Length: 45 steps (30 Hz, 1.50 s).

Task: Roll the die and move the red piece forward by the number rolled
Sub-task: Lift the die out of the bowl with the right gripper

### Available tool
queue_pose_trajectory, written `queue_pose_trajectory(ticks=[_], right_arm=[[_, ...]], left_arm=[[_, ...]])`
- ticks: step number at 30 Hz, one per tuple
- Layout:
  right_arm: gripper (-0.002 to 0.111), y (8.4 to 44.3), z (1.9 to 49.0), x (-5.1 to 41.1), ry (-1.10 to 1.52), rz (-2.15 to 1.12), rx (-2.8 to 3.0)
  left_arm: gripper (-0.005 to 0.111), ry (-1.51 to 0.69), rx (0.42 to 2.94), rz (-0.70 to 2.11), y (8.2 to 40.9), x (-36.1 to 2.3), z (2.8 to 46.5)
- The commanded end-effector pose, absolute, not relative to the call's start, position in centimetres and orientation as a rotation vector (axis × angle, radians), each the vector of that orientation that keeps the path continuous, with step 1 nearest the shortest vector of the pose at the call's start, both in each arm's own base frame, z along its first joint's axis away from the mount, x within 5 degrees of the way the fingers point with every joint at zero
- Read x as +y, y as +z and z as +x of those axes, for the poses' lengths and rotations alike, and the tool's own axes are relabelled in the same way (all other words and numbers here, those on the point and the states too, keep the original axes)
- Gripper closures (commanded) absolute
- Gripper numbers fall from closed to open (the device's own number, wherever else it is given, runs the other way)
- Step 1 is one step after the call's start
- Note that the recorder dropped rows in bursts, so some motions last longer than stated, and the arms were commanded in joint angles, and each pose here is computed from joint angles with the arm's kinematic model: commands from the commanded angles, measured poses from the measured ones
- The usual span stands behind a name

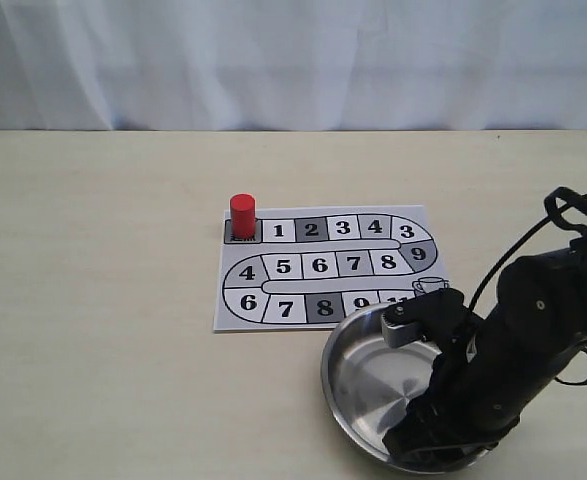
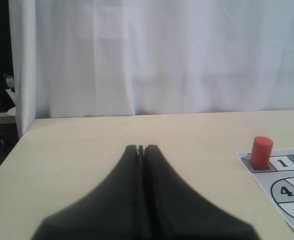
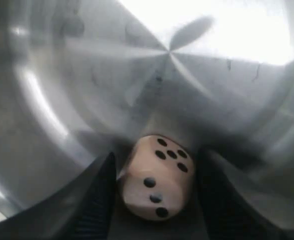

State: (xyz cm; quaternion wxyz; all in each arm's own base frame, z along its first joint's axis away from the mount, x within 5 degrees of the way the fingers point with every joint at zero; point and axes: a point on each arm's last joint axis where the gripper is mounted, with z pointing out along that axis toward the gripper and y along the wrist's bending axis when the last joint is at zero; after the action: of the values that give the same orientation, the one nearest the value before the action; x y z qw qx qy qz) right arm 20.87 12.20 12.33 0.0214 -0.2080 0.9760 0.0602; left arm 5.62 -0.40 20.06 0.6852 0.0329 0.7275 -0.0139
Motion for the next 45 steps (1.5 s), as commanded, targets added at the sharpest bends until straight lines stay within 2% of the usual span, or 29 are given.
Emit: queue_pose_trajectory(ticks=[1, 4, 6, 9, 11, 20, 26, 37, 45], right_arm=[[0.061, 12.3, 21.0, 12.3, 0.188, -0.64, 3.019], [0.061, 12.3, 21.0, 12.3, 0.188, -0.64, 3.019], [0.068, 12.3, 21.0, 12.3, 0.189, -0.639, 3.014], [0.093, 12.3, 21.2, 12.4, 0.191, -0.633, 2.994], [0.104, 12.4, 21.4, 12.5, 0.194, -0.632, 2.989], [0.104, 16.8, 23.8, 13.4, 0.18, -0.659, 2.865], [0.104, 18.9, 25.9, 12.2, 0.079, -0.529, 2.79], [0.104, 20.5, 30.4, 3.9, 0.032, -0.082, 2.685], [0.104, 20.9, 31.6, -1.7, -0.167, -0.079, 2.575]], left_arm=[[0.107, -0.038, 1.625, 0.069, 20.0, -0.4, 5.6], [0.107, -0.038, 1.625, 0.069, 20.0, -0.4, 5.6], [0.107, -0.038, 1.625, 0.069, 20.0, -0.4, 5.6], [0.107, -0.038, 1.625, 0.069, 20.0, -0.4, 5.6], [0.107, -0.038, 1.625, 0.069, 20.0, -0.4, 5.6], [0.107, -0.038, 1.625, 0.069, 20.0, -0.4, 5.6], [0.107, -0.038, 1.625, 0.069, 20.0, -0.4, 5.6], [0.107, -0.038, 1.625, 0.069, 20.0, -0.4, 5.6], [0.107, -0.038, 1.625, 0.069, 20.0, -0.4, 5.6]])
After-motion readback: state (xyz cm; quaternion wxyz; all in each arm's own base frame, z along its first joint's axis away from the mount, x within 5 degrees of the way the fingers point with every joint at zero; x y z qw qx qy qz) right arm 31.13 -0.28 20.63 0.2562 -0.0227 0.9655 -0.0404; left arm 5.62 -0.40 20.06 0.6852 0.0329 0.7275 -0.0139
